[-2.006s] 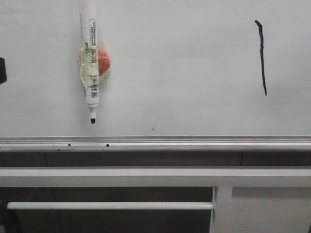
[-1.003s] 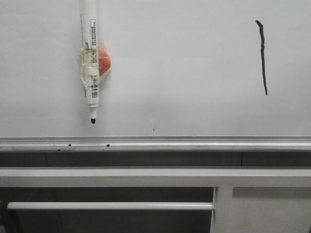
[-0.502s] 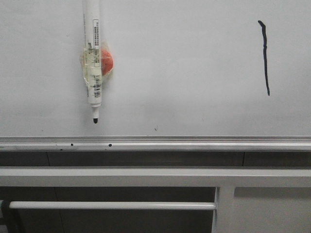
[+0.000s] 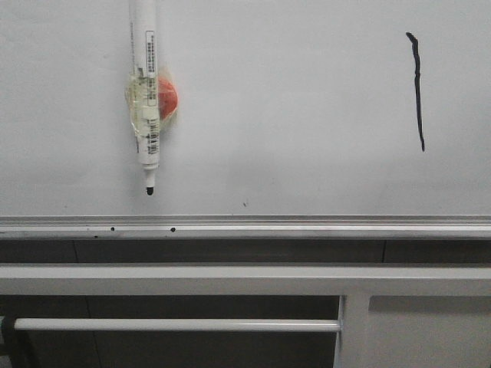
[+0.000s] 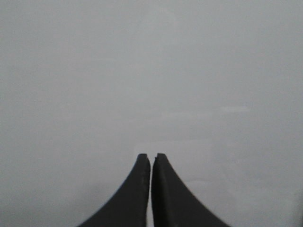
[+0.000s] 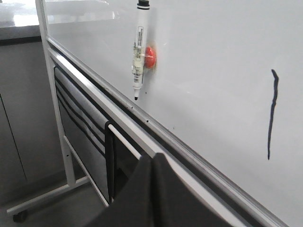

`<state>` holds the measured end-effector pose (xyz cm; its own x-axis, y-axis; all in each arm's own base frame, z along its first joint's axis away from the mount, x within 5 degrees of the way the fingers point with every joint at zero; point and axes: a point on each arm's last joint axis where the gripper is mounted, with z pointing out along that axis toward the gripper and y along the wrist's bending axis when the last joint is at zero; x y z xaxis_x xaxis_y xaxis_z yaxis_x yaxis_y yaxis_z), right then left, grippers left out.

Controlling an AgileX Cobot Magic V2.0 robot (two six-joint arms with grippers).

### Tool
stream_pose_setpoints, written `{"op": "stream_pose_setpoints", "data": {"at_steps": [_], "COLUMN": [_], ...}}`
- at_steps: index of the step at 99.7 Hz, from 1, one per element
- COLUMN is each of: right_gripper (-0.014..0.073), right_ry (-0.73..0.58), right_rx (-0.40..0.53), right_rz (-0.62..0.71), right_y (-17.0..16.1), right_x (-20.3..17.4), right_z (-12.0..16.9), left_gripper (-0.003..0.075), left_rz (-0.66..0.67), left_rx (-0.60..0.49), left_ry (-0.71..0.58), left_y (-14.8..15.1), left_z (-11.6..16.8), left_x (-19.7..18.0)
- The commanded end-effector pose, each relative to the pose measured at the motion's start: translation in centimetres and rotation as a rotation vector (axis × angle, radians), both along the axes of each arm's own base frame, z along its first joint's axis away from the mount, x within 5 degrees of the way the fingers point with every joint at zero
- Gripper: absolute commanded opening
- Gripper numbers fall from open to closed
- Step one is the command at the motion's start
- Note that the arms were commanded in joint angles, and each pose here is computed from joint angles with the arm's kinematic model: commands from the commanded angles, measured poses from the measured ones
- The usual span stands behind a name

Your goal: Write number 1 on whiteboard

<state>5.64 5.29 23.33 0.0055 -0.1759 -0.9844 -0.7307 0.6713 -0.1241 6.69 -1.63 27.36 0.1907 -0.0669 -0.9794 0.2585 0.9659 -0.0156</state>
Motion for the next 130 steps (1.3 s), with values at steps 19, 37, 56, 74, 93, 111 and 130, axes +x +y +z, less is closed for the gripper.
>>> {"op": "stream_pose_setpoints", "data": {"at_steps": [19, 37, 56, 74, 93, 111, 130], "right_gripper": [-0.0063, -0.0063, -0.0064, -0.0063, -0.0064, -0.0063, -0.0063], "right_ry": [-0.046, -0.046, -0.046, -0.046, -0.046, -0.046, -0.046], "right_rx": [0.001, 0.001, 0.002, 0.002, 0.002, 0.002, 0.002], "right_rz": [0.012, 0.012, 0.014, 0.012, 0.012, 0.012, 0.012], "right_y": [0.1, 0.1, 0.2, 0.2, 0.2, 0.2, 0.2], "right_x": [0.0, 0.0, 0.0, 0.0, 0.0, 0.0, 0.0], "right_z": [1.0, 1.0, 1.0, 1.0, 1.0, 1.0, 1.0], "left_gripper": [-0.002, -0.002, -0.002, -0.002, -0.002, -0.002, -0.002], "left_rz": [0.146, 0.222, 0.263, 0.266, 0.264, 0.237, 0.231], "left_rx": [-0.066, -0.069, -0.034, -0.004, 0.006, 0.05, 0.054], "left_ry": [0.028, 0.07, 0.222, 0.354, 0.363, 0.356, 0.355], "left_y": [1.1, 1.5, 1.7, 1.7, 1.6, 1.5, 1.5], "left_z": [-1.9, -5.0, -7.3, -8.6, -8.7, -8.6, -8.6], "left_x": [-1.0, -1.3, -1.2, -1.3, -1.3, -1.3, -1.3]}}
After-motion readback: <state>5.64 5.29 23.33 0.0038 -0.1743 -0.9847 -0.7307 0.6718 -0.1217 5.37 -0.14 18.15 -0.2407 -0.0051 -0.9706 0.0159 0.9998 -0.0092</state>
